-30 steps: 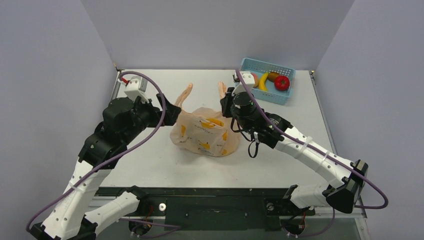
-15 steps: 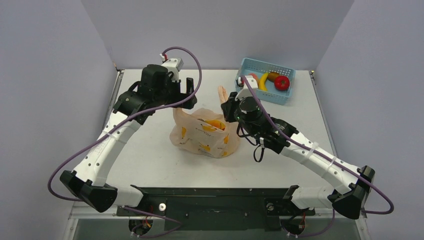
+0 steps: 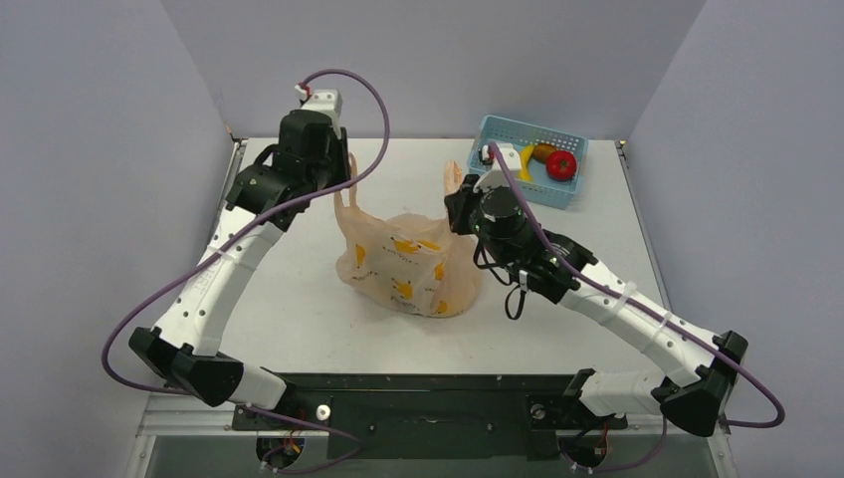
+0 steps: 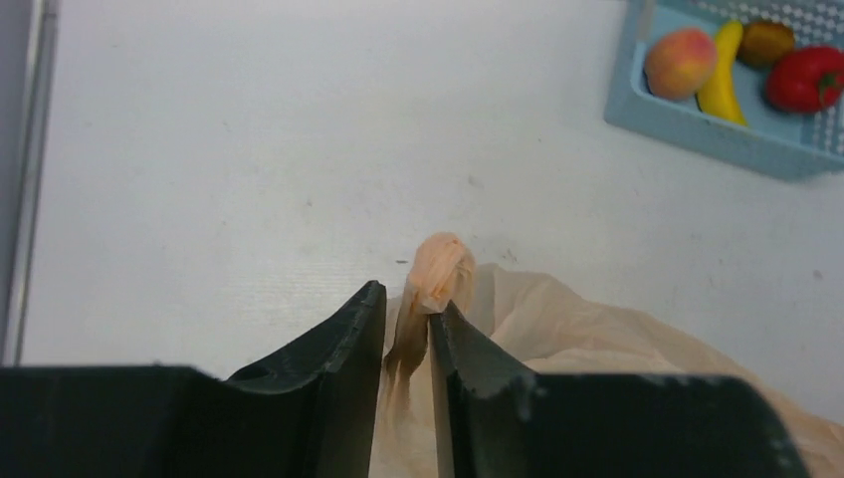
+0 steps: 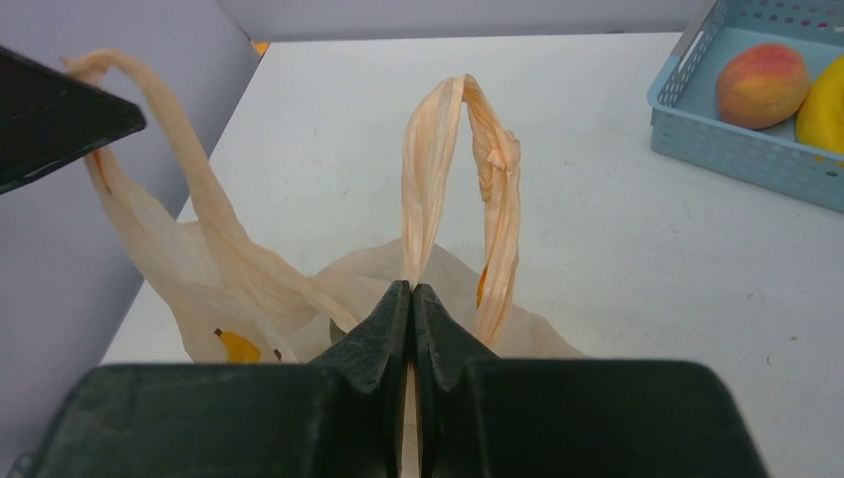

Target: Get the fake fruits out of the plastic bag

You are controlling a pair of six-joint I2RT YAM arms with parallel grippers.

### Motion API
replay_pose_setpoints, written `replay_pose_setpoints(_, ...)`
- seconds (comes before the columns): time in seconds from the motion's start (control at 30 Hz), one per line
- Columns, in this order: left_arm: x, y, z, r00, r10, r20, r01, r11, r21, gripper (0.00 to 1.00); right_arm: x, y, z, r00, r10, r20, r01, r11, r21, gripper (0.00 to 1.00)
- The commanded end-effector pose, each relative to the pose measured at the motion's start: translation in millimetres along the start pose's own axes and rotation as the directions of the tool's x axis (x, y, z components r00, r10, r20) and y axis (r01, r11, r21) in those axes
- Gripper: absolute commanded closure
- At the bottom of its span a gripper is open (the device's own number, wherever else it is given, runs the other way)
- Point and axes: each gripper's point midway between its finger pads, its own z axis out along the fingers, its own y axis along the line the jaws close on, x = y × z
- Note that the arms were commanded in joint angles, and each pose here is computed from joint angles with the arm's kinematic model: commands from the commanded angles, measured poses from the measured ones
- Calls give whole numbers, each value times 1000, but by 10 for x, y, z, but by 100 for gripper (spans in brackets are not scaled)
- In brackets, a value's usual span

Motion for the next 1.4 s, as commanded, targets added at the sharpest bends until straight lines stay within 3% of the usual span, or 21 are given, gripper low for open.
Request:
replay_pose_setpoints(0.0,-735,734,-521,950,-148,275,205,960,-190,83,-614,100,385,978,90,190,-96,995,22,100)
replay_pose_setpoints(0.13,-1044,1079,-796,895,-232,382,318,931,-179,94,-1269,416,721,944,152,292,-143,988,-52,100)
replay_pose_setpoints(0.17,-1127,1152,-884,880,-246,406,338,925,-173,95,-1196,468,910,952,144,268,-133,989,-59,100)
replay_pose_setpoints(0.2,-1161,1121,-928,873,-263,410,345,928,-140,98,-1460,585,864,936,175,306,-150,983,-103,100)
replay_pose_setpoints(0.37,-1125,1014,-1118,855,-305,419,348,937,-29,100,-1626,848,1013,929,241,279,-186,960,-209,100)
replay_pose_setpoints(0.5,-642,831,-1202,862,-373,344,366,926,89,100,-1276,760,937,938,277,208,-229,947,-226,100)
replay_pose_setpoints(0.6,24,682,-1208,873,-431,228,398,900,176,100,-557,427,948,965,237,111,-219,964,-148,100)
replay_pose_setpoints(0.83,1180,402,-1276,814,-580,0,548,769,328,100,169,-202,655,987,152,45,-151,988,-20,100)
replay_pose_setpoints(1.1,1653,379,-1390,810,-580,-83,573,755,320,100,445,-412,506,990,142,-5,-142,990,4,100)
replay_pose_setpoints(1.37,1708,337,-1384,810,-575,-118,578,747,328,100,390,-656,522,988,153,7,-153,985,74,100)
